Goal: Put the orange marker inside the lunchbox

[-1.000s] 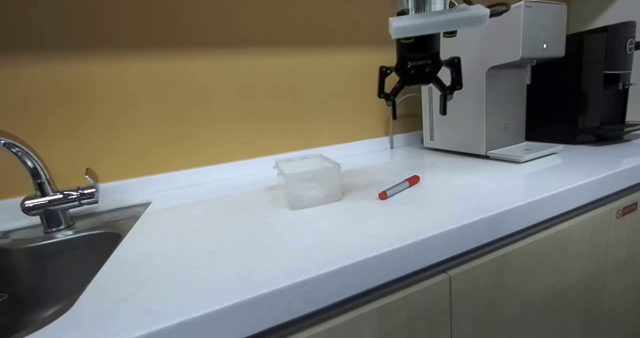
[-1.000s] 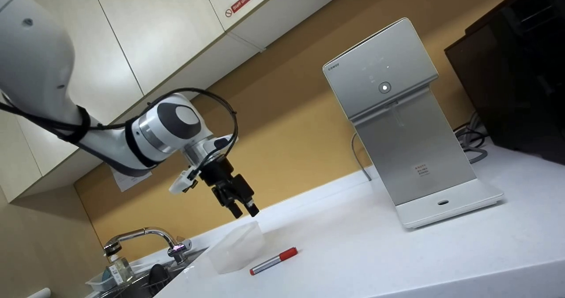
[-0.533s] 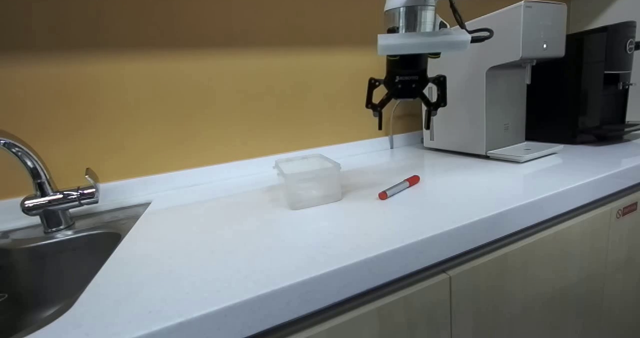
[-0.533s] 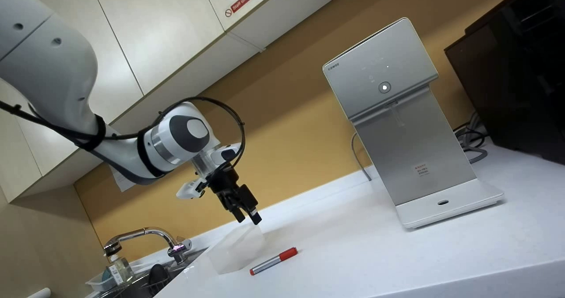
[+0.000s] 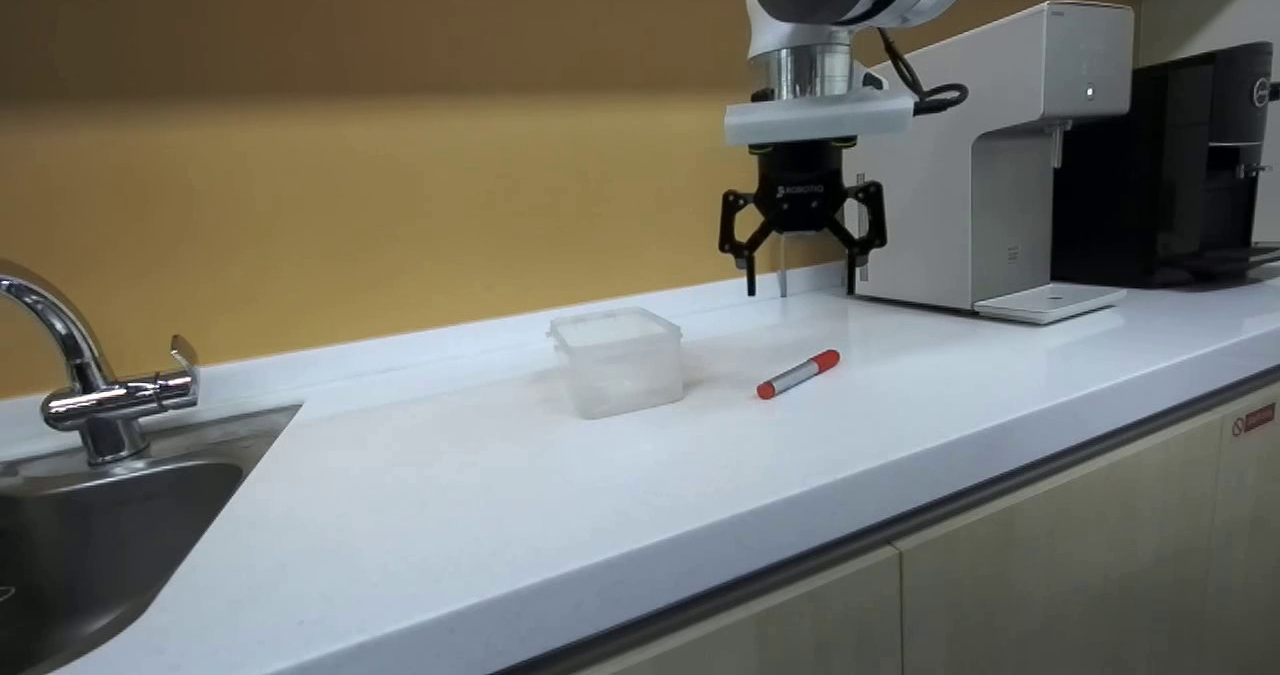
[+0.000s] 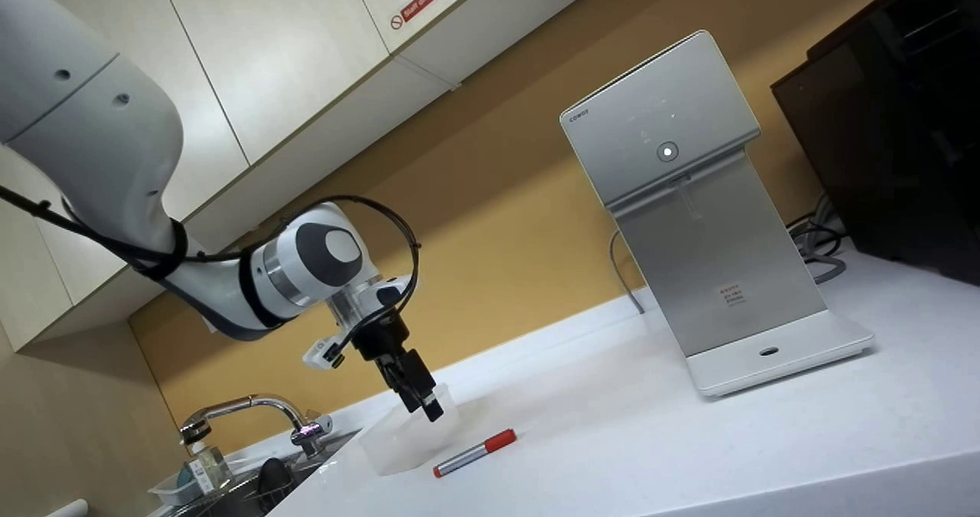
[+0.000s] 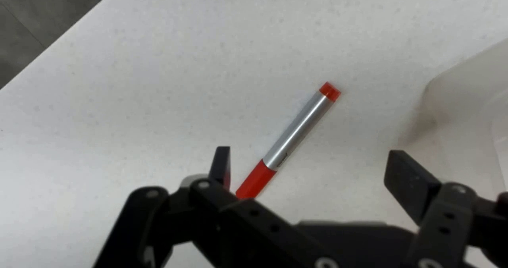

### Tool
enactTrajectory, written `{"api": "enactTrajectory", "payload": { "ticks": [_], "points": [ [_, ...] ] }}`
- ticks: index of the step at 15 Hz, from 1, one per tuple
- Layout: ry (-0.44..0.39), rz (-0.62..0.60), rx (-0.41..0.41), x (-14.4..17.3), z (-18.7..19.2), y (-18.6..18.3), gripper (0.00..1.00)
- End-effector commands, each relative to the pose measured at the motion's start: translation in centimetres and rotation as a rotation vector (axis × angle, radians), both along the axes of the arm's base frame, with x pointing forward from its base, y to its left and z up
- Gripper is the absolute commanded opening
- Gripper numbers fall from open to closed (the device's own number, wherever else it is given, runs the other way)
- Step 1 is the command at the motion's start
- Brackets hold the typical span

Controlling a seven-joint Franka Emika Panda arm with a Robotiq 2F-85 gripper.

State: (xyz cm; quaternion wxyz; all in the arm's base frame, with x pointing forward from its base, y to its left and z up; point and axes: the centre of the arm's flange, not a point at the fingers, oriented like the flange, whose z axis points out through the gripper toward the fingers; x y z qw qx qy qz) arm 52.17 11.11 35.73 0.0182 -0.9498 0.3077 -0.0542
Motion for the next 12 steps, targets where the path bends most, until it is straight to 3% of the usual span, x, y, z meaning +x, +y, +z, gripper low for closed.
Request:
{"api": "enactTrajectory", "payload": {
  "ticks": [1,6,12],
  "points": [
    [-0.011,-0.165,0.006,2.0,-1.5,-0.5,1.00],
    [0.011,-0.306,0.006,3.4,-4.1,-2.1,1.00],
    [0.032,-0.360,0.000,5.4,-6.2,-1.8,1.00]
  ]
}}
